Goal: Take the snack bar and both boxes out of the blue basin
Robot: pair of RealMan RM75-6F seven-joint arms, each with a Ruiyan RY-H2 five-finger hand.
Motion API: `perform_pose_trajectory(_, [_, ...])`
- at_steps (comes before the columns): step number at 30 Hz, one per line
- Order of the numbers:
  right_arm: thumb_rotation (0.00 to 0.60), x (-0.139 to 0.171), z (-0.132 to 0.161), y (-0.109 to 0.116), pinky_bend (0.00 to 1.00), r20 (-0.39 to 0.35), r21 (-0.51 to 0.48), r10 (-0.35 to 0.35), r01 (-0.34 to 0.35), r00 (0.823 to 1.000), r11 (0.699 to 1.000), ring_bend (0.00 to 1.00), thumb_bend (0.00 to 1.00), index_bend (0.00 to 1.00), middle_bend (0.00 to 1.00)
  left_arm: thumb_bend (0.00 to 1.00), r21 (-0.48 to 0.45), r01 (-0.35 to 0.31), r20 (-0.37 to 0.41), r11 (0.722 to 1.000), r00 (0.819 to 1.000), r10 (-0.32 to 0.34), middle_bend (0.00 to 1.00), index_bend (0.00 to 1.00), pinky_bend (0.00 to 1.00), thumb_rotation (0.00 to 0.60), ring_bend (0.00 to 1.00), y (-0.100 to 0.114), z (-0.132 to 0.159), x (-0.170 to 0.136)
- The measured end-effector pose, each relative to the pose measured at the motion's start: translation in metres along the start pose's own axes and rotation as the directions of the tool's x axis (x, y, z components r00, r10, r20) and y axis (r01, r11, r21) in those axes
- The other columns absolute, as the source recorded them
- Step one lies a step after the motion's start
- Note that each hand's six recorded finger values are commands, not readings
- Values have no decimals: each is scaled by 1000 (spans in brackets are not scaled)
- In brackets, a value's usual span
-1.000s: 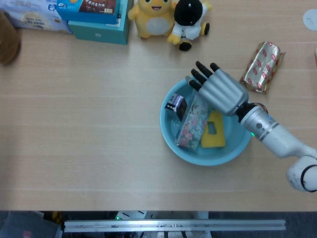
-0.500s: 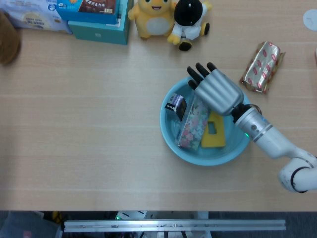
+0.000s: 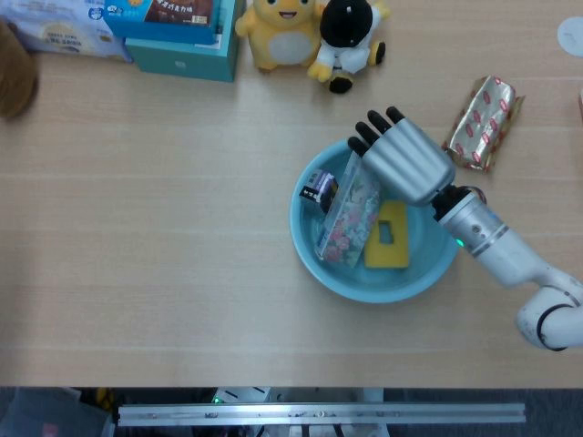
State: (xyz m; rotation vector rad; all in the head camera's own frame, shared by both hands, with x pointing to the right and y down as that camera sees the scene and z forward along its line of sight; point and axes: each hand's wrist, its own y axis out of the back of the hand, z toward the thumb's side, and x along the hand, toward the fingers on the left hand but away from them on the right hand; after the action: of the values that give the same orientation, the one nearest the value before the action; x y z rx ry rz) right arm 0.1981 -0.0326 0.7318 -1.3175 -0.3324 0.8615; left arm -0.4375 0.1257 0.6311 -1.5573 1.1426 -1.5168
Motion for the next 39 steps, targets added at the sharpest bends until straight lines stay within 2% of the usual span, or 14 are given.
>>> perform_pose_trajectory(9, [600,13,-56,39,451,111,-20,-90,93,990,995,328,59,681,438,438,3,21,-3,1000,1000,-21,216,272,148,600,149,0,2,0])
perform_pose_trajectory(13, [600,25,-95,53,451,198,-1,-105,108,975,994,328,59,681,438,438,5,22,8,1000,1000,-22,216,272,148,600,149,0,6,1])
perform_pose_trajectory(16, [600,34,-122,56,451,263,13,-93,93,960,996,328,59,681,438,438,8,23,20,1000,1000,-23,216,272,148,600,149,0,10,2])
perform_pose_trajectory(21, [600,43,-150,48,451,336,21,-51,47,940,999,328,58,681,438,438,8,24,33,1000,999,-24,216,272,148,600,148,0,15,3])
perform_pose_trajectory(28, [600,48,-178,24,451,407,22,22,-35,913,999,328,58,681,438,438,14,25,36,1000,999,-25,216,272,148,600,149,1,19,3])
perform_pose_trajectory(34, [600,43,-182,6,451,436,15,59,-72,898,997,328,59,681,438,438,13,7,49,1000,999,-8,216,272,148,600,149,4,23,5])
perform_pose_trajectory(39, [600,33,-175,-4,455,441,-5,71,-77,895,997,328,58,681,438,438,10,-4,62,1000,998,3,216,272,148,600,150,5,25,6])
